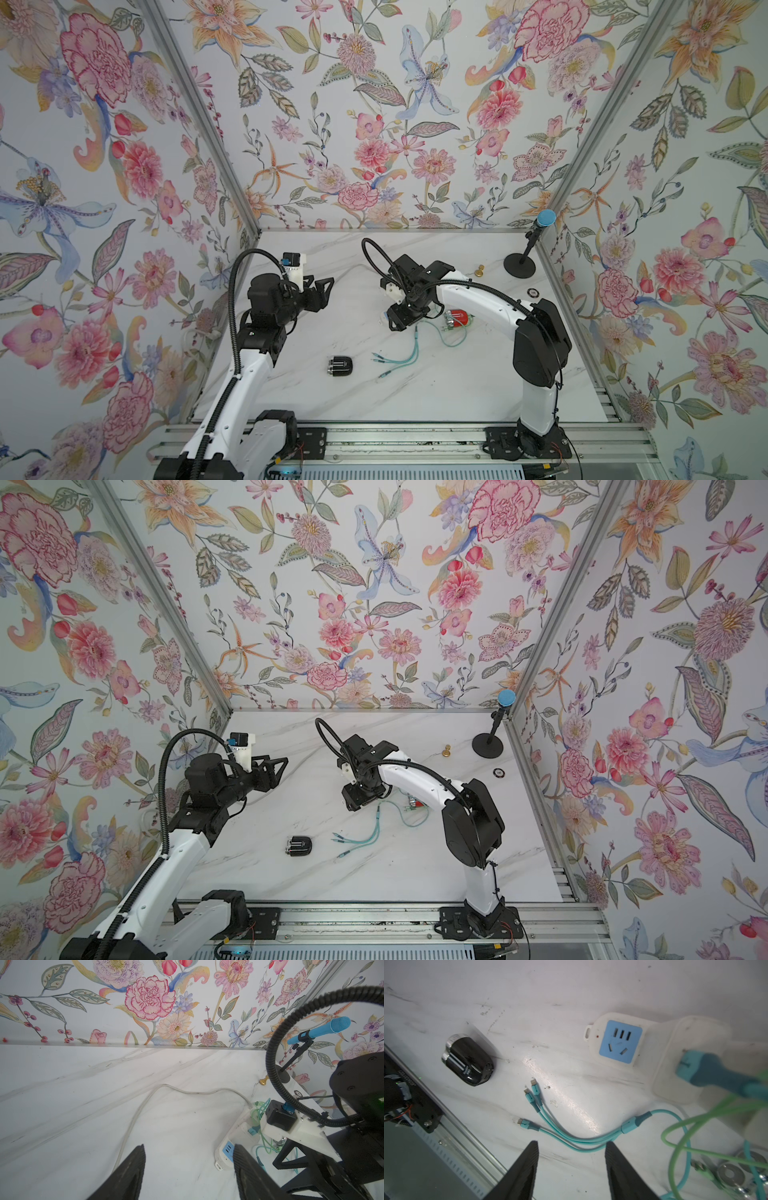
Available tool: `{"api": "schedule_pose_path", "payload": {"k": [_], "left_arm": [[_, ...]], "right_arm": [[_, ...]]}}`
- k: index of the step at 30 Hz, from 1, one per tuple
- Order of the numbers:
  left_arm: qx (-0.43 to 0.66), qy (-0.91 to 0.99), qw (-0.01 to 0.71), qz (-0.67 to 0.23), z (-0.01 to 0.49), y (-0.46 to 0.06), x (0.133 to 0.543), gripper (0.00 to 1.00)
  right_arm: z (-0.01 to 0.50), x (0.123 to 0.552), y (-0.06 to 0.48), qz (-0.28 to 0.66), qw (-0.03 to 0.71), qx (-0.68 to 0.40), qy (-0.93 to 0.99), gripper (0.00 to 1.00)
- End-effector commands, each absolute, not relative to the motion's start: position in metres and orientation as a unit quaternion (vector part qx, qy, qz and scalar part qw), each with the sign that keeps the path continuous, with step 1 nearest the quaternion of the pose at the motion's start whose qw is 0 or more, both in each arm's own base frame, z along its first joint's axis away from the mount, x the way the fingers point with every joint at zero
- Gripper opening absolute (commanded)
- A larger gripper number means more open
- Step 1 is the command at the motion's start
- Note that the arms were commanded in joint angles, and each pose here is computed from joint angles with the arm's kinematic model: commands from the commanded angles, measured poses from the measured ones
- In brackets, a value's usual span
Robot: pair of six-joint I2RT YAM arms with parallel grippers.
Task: Charge the electric shaver
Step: Insert the plug into the socket, then pick up the charging cable from the center of the board.
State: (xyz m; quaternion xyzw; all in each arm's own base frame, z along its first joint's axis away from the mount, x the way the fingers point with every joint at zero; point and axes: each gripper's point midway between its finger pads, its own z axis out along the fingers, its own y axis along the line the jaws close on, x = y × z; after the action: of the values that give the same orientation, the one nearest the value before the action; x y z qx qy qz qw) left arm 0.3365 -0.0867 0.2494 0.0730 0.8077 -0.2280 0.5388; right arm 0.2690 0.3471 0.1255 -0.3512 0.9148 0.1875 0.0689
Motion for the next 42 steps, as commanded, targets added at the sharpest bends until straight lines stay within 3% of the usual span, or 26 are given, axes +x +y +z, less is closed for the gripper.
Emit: {"api": "schedule_pose_path", "payload": {"k": [1,5,12,16,25,33,42], "left_arm": [[0.079,0.799,0.557,-0.211,0.266,-0.081,0.335,0.7],[0.078,0.801,0.557,-0.205,0.266,-0.079,0.333,0.7],[0.087,0.807,0.553,-0.188,0.262,-0.076,0.334,0.7],[0.087,0.804,0.55,-0.208,0.257,-0.081,0.335,0.7],[0.066,0.794,0.54,-0.27,0.244,-0.091,0.332,0.7],[0.052,0.8,0.531,-0.274,0.232,-0.087,0.332,0.7],[0.044,0.8,0.527,-0.284,0.227,-0.083,0.338,0.7]], "right_arm": [[0.167,0.246,0.384,0.322,0.046,-0.399,0.857,0.55],[0.202,0.217,0.408,0.397,0.042,-0.449,0.799,0.56],[0.168,0.207,0.382,0.189,0.129,-0.535,0.813,0.54],[0.113,0.208,0.354,0.13,0.097,-0.529,0.833,0.46],[0.069,0.188,0.365,0.17,0.079,-0.528,0.828,0.36],[0.044,0.174,0.362,0.145,0.075,-0.544,0.823,0.28],[0.03,0.171,0.354,0.113,0.091,-0.582,0.8,0.35]]}}
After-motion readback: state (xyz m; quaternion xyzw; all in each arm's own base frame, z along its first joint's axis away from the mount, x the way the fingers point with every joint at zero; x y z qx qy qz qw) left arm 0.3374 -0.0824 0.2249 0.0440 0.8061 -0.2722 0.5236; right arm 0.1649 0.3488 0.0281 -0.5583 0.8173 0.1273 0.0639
